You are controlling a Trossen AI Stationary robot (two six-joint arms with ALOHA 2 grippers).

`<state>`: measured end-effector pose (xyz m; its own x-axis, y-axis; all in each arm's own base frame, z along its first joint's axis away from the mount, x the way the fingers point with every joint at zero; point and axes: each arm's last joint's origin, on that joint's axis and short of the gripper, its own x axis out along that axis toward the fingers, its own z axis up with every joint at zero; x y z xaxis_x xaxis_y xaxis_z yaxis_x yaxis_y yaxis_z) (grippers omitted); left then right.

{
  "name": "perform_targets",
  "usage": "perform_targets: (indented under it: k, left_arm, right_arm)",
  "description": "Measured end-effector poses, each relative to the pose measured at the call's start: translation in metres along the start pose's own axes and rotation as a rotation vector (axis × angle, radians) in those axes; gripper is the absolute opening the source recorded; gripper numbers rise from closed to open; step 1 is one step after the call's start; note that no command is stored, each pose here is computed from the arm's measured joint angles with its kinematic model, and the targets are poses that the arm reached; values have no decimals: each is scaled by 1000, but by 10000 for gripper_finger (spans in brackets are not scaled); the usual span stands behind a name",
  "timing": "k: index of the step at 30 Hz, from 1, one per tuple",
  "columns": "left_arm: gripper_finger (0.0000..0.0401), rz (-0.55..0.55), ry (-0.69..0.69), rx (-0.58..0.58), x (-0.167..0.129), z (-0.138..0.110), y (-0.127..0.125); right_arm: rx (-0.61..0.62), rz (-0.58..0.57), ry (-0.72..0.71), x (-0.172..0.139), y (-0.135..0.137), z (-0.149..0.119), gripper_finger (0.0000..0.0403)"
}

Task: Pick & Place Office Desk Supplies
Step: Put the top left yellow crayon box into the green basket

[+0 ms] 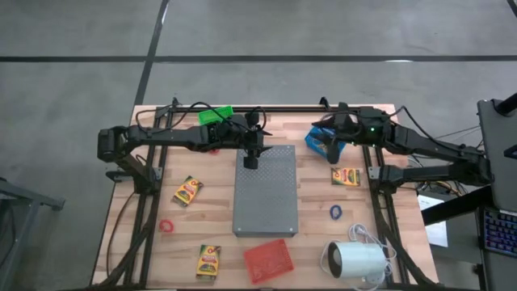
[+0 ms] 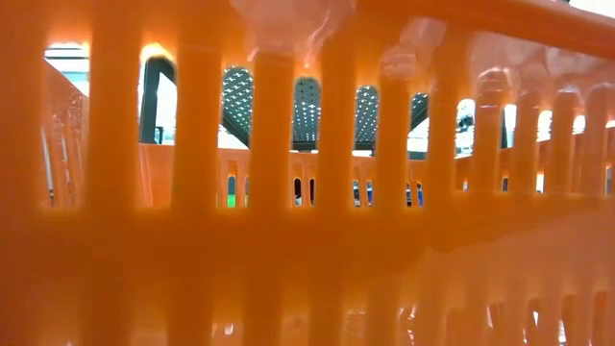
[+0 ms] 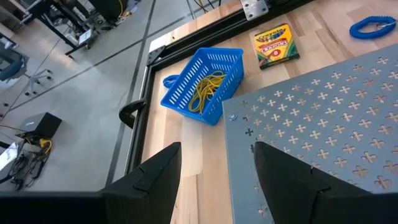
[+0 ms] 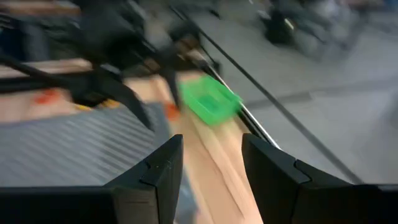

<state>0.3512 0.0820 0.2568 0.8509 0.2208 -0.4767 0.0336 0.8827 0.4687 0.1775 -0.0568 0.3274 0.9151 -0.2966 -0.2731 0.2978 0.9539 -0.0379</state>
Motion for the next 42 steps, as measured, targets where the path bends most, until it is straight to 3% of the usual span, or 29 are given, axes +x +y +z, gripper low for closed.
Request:
perform_targets:
  k: [6,12,21,27,35,42]
  left_arm:
    - [206,28,-37,1,-1,5,4]
    - [206,49,-19,4,-12,8,6]
    - [206,13,26,-26,-73,17,10]
    - [206,1,-7,-83,-115,3,2]
    - [206,75,-162,-153,-164,-21,-11]
    - [206,98,-217,-172,-178,-47,-27]
  right_arm:
    - [-119,141,-116,-2,4,11,153]
    - [-96,165,-103,0,5,8,157]
    - [-93,172,-87,-7,6,6,150]
    - [-174,267,-101,-9,14,3,150]
    - [-16,296,37,-12,17,-10,155]
    - [-50,298,50,-13,17,-11,148]
